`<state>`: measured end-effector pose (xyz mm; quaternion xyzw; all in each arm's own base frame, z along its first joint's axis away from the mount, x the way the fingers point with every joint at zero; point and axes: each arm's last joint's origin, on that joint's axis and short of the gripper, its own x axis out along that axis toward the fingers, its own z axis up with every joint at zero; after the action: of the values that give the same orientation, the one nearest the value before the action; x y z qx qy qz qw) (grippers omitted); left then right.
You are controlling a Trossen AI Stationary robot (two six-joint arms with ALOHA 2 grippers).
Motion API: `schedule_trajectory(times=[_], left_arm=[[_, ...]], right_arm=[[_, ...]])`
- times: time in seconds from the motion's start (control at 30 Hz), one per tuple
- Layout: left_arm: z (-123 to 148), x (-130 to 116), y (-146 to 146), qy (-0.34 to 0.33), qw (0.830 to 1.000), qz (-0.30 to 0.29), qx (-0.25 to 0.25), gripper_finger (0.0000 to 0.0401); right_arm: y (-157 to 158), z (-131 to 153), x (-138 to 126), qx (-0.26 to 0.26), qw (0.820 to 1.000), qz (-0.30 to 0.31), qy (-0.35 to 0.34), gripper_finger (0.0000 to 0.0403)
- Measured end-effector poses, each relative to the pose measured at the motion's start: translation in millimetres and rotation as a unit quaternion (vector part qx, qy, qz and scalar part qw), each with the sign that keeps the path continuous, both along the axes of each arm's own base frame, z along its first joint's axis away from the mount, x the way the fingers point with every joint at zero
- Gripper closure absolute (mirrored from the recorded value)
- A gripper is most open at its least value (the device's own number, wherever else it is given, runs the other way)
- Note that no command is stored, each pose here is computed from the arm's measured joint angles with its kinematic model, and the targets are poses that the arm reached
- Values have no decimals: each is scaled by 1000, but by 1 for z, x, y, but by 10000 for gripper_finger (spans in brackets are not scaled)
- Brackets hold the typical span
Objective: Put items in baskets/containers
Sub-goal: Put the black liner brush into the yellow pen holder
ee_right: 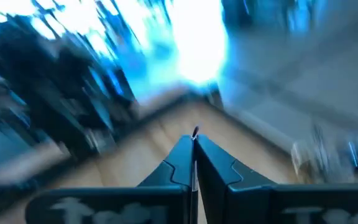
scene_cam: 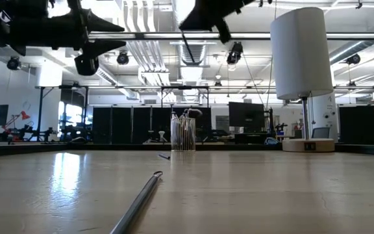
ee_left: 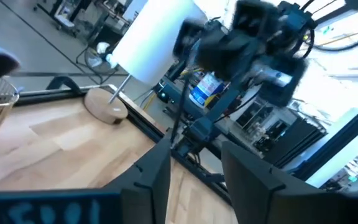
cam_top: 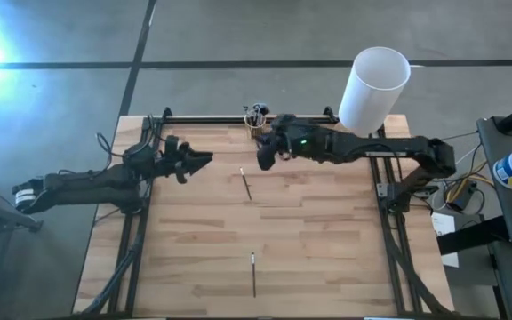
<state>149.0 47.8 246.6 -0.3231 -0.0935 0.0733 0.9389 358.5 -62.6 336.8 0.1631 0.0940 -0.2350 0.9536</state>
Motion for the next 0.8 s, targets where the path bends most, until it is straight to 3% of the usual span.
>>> schedule_trajectory(times=[0.1,0.23,0.33,0.57,0.67,0.8], left_arm=[[-1,1,0,4,1000,3,10,270],[-4,4,1,14,1000,6,9,277],[-7,6,3,22,1000,19,5,281],[-11,9,5,36,998,45,6,282],[-10,10,6,36,998,48,5,282],[-6,10,7,29,997,66,5,282]], right_arm=[[-5,5,-3,-63,996,25,-64,394],[-25,-3,-11,-110,981,91,-131,394],[-46,-15,-21,-139,972,95,-164,394],[-120,-51,-61,-163,975,37,-143,394],[-148,-69,-69,-163,979,33,-120,394],[-177,-89,-65,-152,976,51,-147,394]])
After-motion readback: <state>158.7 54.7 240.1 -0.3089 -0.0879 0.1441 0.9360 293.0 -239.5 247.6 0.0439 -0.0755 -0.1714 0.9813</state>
